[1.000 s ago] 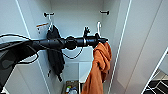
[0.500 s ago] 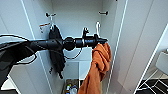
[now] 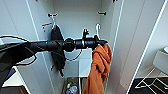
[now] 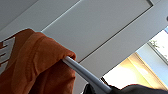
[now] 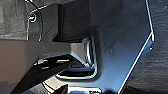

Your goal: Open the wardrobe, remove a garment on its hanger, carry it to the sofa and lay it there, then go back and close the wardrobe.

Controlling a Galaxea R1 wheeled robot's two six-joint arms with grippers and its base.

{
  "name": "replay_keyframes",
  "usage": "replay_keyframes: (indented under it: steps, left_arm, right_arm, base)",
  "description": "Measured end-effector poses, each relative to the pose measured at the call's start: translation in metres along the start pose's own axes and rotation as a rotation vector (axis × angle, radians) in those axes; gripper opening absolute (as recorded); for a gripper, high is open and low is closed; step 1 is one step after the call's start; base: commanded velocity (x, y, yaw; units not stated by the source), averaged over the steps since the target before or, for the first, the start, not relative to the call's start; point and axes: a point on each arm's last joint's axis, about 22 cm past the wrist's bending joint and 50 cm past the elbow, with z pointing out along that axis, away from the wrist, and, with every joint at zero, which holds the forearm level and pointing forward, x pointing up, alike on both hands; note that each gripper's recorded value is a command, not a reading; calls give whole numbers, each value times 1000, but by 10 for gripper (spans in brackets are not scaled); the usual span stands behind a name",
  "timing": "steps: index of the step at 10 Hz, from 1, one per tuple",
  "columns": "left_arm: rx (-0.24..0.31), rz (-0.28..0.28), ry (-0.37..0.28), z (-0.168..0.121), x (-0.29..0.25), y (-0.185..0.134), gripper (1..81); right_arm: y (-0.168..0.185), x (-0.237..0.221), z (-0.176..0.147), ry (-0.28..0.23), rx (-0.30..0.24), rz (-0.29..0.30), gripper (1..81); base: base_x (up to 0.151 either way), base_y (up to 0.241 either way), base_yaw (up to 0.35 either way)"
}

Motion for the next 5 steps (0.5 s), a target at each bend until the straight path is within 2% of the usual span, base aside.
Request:
replay_keyframes:
  steps: [2,5]
  left_arm:
    - [11,-9,-5,-1,-2,-7,10]
    - [-9,0,-13,-3,-10,7,10]
  right_arm:
    - [0,3,0,3,0,0,811]
    - [0,-7,0,-6,0,1,811]
  base:
    - [-95,0,0]
    - [-73,0,0]
